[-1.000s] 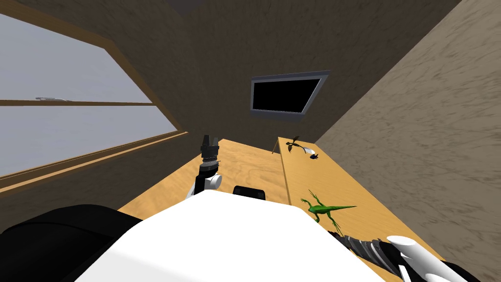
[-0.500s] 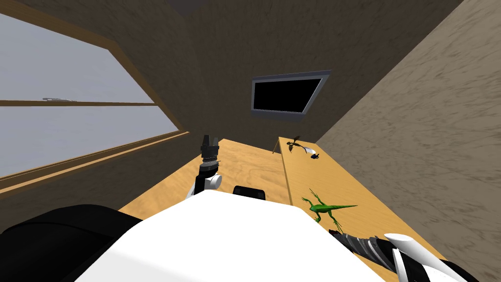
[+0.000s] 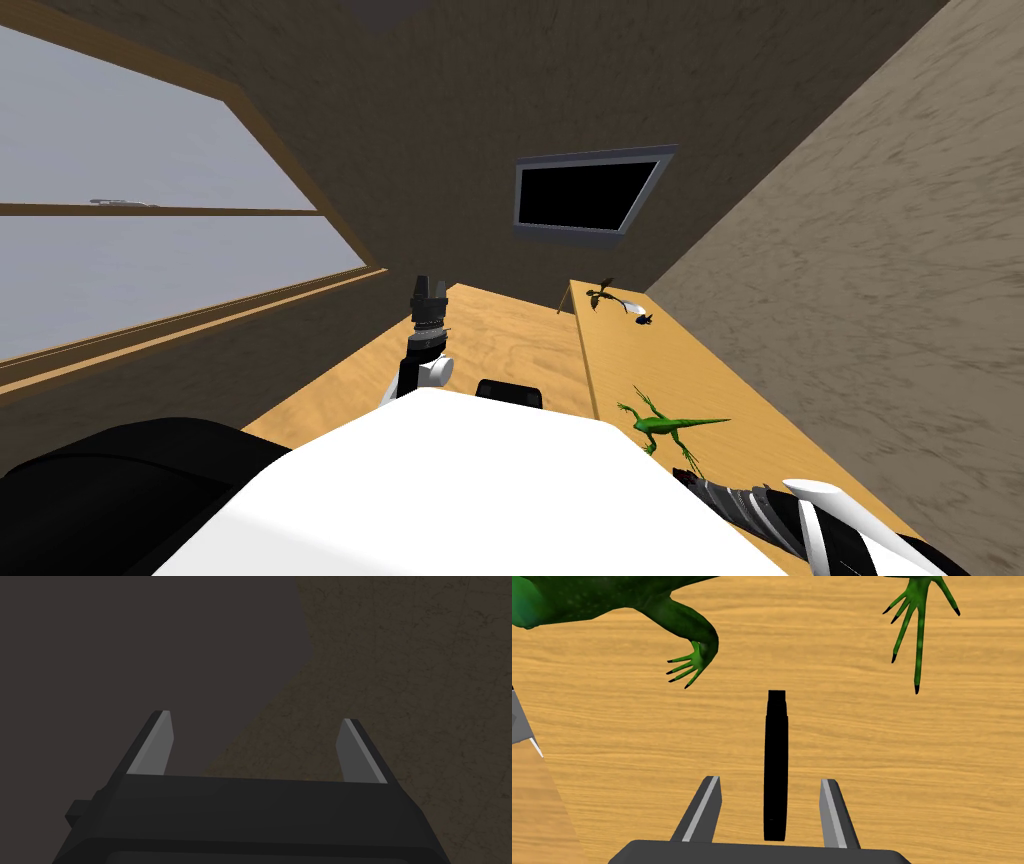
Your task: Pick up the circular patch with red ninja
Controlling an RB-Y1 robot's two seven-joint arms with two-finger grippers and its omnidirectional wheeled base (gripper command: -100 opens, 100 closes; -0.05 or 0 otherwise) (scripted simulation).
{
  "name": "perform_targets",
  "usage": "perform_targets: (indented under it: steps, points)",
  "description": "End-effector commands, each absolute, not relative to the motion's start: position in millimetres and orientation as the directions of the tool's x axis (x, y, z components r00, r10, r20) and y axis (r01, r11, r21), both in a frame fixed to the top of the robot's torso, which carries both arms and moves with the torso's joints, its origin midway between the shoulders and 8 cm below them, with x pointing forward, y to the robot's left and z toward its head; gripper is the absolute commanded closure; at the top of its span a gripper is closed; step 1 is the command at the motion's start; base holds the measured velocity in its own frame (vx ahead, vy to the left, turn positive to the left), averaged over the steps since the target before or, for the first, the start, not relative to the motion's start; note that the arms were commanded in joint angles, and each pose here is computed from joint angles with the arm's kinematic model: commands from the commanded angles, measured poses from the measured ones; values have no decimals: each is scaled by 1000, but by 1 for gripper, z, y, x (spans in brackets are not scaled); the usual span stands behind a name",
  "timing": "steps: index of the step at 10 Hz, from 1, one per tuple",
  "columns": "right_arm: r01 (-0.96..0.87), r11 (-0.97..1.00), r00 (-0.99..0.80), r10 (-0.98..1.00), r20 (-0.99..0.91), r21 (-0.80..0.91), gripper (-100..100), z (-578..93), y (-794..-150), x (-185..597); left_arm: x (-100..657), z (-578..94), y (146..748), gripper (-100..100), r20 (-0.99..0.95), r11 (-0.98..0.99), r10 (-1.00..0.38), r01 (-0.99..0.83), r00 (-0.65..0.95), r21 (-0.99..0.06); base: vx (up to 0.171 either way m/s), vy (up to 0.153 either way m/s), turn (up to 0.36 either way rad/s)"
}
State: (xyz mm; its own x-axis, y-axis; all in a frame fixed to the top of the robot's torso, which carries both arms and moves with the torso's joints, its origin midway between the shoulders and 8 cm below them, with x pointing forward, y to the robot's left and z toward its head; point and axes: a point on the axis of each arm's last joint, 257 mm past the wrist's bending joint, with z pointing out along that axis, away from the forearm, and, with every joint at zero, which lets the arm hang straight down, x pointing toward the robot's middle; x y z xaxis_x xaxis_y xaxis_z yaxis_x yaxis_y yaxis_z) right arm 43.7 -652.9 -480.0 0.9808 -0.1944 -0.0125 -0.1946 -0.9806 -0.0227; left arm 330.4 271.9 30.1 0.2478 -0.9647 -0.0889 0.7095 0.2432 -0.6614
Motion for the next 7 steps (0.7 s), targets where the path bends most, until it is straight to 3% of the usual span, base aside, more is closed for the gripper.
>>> perform_targets:
  steps: [1, 4, 5, 6, 7]
  points:
    - [-195, -981, 981, -194, -12, -23, 100, -480, -653, 44, 330, 30, 272, 0, -89, 243, -965, 710, 248, -661, 0, 0, 0]
    - [-196, -980, 981, -196, -12, -23, 100, -480, -653, 44, 330, 30, 272, 0, -89, 243, -965, 710, 248, -661, 0, 0, 0]
    - [-196, -980, 981, -196, -12, -23, 0, -480, -653, 44, 330, 30, 272, 0, -89, 243, -965, 710, 248, -661, 0, 0, 0]
    - [-227, -973, 974, -225, -39, -33, 100, -485, -645, 26, 330, 30, 272, 0, -89, 243, -965, 710, 248, -661, 16, -35, 15]
    - [-203, -979, 979, -202, -19, -11, 100, -479, -655, 36, 330, 30, 272, 0, -89, 243, -965, 709, 248, -661, 17, -37, -29]
